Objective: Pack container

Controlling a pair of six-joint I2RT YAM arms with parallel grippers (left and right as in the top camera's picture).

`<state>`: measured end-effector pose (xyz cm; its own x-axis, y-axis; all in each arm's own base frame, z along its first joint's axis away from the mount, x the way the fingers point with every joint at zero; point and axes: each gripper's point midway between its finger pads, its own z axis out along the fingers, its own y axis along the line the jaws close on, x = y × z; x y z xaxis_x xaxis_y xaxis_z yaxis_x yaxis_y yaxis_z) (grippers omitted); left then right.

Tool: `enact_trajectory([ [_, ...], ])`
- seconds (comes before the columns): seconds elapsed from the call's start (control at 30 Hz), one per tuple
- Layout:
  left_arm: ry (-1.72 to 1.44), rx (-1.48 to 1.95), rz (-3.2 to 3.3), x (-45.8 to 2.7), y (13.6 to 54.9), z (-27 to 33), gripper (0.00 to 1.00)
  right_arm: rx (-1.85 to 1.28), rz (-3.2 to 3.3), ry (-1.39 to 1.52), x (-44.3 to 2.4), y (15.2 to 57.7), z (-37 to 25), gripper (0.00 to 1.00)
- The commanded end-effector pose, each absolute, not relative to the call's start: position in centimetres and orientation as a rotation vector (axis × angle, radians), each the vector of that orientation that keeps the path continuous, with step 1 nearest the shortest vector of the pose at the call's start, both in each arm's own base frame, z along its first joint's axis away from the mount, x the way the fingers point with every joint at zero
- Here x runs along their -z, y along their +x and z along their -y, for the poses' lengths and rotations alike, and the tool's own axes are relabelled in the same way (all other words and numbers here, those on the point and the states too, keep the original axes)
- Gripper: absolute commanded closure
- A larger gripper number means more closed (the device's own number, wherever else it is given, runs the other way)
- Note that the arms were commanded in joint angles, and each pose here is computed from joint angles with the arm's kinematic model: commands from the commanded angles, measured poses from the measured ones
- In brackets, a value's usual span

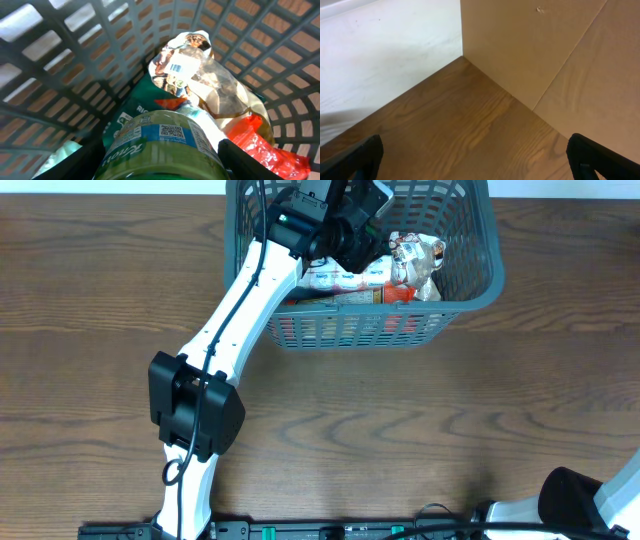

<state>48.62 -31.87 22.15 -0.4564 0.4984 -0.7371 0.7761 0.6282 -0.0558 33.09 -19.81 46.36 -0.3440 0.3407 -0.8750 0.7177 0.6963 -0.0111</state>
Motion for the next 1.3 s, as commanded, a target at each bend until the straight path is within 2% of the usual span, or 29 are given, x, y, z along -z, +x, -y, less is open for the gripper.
enact_trajectory([
  [0.0, 0.981, 0.482, -2.097, -24.1, 49.0, 31.6, 0.94, 0.495, -1.94, 0.84, -46.4, 33.0, 20.0, 0.01],
  [0.03, 0.982, 0.482, -2.096, -24.1, 49.0, 31.6, 0.9, 0.494, -1.939, 0.84, -46.4, 33.0, 20.0, 0.01],
  [0.13, 0.981, 0.483, -2.096, -24.1, 49.0, 31.6, 0.11, 0.495, -1.94, 0.84, -46.4, 33.0, 20.0, 0.01],
  [0.17, 0.981, 0.483, -2.095, -24.3, 48.9, 31.6, 0.01, 0.495, -1.94, 0.84, -46.4, 33.0, 20.0, 0.01],
  [0.33, 0.974, 0.481, -2.066, -25.9, 48.6, 31.4, 0.02, 0.495, -1.94, 0.84, -46.4, 33.0, 20.0, 0.01],
  [0.47, 0.916, 0.449, -2.012, -29.7, 48.3, 30.4, 0.01, 0.494, -1.939, 0.84, -46.4, 33.0, 20.0, 0.01],
  [0.67, 0.444, 0.106, -1.982, -38.3, 49.7, 20.6, 0.01, 0.494, -1.939, 0.84, -46.4, 33.0, 20.0, 0.01],
  [0.97, 0.035, -0.038, -1.793, -50.3, 43.9, 6.2, 0.01, 0.494, -1.939, 0.84, -46.4, 33.0, 20.0, 0.01],
  [1.1, -0.058, -0.048, -1.748, -52.5, 41.4, 3.1, 0.01, 0.495, -1.94, 0.84, -46.4, 33.0, 20.0, 0.01],
  [1.27, -0.066, -0.059, -1.759, -52.6, 40.3, 2.4, 0.01, 0.495, -1.94, 0.84, -46.4, 33.0, 20.0, 0.01],
])
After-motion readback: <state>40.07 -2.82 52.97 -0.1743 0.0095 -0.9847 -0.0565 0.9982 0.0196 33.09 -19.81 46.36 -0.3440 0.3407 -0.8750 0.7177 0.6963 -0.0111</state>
